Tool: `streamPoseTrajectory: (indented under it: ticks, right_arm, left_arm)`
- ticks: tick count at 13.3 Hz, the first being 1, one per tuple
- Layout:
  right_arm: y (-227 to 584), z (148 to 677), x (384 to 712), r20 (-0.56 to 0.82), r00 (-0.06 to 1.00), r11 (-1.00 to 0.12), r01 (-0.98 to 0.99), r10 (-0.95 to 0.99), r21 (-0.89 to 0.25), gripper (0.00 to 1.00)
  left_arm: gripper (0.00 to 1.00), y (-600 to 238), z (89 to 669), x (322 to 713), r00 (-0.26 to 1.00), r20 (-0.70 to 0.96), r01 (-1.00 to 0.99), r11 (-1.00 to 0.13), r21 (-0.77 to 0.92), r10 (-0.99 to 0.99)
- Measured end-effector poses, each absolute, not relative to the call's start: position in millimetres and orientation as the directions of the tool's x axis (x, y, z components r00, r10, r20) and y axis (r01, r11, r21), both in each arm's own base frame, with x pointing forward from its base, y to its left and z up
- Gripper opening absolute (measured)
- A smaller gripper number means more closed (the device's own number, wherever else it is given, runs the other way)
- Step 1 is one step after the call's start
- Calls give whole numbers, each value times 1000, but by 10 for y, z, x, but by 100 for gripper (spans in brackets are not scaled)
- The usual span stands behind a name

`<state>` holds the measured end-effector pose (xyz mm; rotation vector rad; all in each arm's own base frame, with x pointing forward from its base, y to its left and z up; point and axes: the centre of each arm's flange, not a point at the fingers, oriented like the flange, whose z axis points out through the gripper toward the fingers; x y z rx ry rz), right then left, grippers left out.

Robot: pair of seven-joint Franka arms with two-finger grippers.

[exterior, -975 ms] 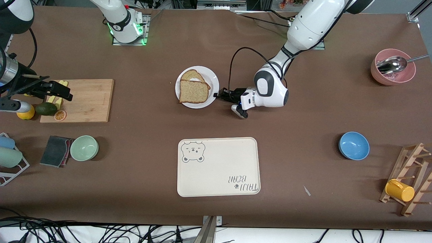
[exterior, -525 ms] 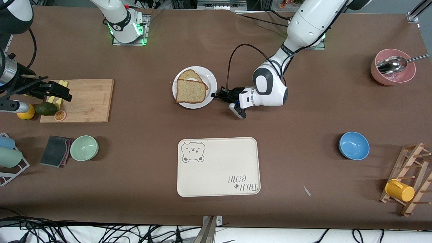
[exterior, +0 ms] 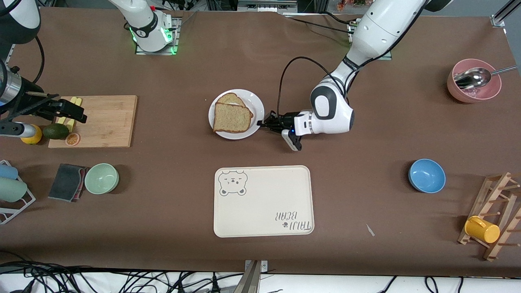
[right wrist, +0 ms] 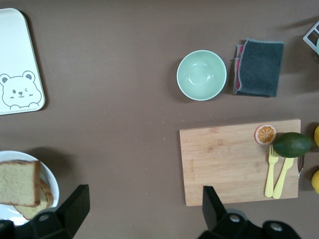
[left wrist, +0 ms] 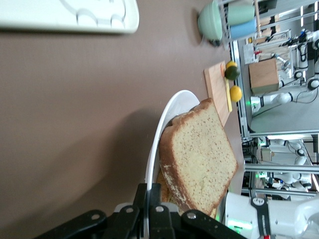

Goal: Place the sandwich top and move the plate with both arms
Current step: 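Slide the plate with the left gripper onto the white tray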

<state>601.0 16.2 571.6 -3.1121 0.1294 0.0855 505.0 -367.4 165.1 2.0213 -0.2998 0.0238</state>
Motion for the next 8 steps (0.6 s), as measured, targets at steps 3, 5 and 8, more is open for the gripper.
streamPoseTrajectory:
  ticks: [3, 5, 8]
  right_arm:
    - [173, 5701, 6008, -59, 995, -997, -78, -76, -23, 100]
    - [167, 5699, 6008, -59, 996, -998, -66, -64, -24, 100]
    - [162, 5695, 6008, -60, 997, -998, -59, -57, -24, 100]
  left_arm:
    - [5, -3467, 1802, 5399, 972, 186, -229, -412, 882, -143]
    - [5, -3267, 1888, 5688, 973, 210, -230, -397, 889, -94]
    - [5, -2939, 1950, 6137, 969, 245, -232, -384, 894, -14]
